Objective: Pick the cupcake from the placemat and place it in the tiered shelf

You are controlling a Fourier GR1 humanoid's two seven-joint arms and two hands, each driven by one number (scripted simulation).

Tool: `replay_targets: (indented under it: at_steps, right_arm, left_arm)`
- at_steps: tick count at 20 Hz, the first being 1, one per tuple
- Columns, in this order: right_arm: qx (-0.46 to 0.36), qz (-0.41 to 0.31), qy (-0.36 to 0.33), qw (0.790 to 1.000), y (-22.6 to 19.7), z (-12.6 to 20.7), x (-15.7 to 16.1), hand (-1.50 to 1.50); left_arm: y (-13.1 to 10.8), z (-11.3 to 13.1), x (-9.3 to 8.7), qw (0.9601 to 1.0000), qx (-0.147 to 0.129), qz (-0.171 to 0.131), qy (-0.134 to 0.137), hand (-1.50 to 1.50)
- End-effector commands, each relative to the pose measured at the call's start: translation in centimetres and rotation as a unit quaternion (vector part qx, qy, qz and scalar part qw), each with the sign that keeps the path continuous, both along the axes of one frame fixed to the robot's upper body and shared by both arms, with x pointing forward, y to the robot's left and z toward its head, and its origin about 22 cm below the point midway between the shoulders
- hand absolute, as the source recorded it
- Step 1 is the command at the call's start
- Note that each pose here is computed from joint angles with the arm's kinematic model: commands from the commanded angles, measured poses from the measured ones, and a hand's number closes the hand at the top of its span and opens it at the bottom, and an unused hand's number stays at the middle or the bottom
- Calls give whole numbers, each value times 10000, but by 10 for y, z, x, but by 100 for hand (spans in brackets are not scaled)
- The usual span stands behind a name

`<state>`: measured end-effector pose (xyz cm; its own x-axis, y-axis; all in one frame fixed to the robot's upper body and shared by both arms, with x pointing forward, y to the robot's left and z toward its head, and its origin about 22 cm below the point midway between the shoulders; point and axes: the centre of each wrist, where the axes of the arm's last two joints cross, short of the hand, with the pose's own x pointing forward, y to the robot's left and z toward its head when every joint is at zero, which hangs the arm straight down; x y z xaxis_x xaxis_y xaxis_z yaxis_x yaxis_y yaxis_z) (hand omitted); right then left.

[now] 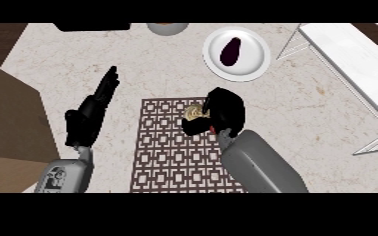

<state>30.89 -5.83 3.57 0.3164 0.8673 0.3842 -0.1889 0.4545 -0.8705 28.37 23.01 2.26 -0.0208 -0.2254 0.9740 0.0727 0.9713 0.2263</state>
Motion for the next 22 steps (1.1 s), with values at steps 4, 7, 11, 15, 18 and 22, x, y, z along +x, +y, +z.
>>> replay_targets:
  at_steps: [4,7,11,15,18,22]
  right_arm:
    - [604,-3438,-791,9338,-72,53,76,150]
    - [838,-3830,-1791,9023,-80,87,93,150]
    - [507,-4207,-2357,8746,-72,112,112,150]
    - [282,-4641,-2823,8391,-82,153,128,150]
    - [-241,-4839,-2967,8230,-88,167,137,150]
    - [-730,-5025,-3191,8002,-93,192,146,150]
  left_arm:
    - [-1,-1,-2,10000,53,-29,-20,0]
    - [-8,-3,-1,9999,-22,-129,7,0]
    - [-16,5,3,9995,20,-289,-138,0]
    - [-18,2,3,9994,-23,-340,-50,0]
    - [-16,-7,0,9993,30,-374,27,0]
    - [-16,-2,4,9994,110,-320,-83,0]
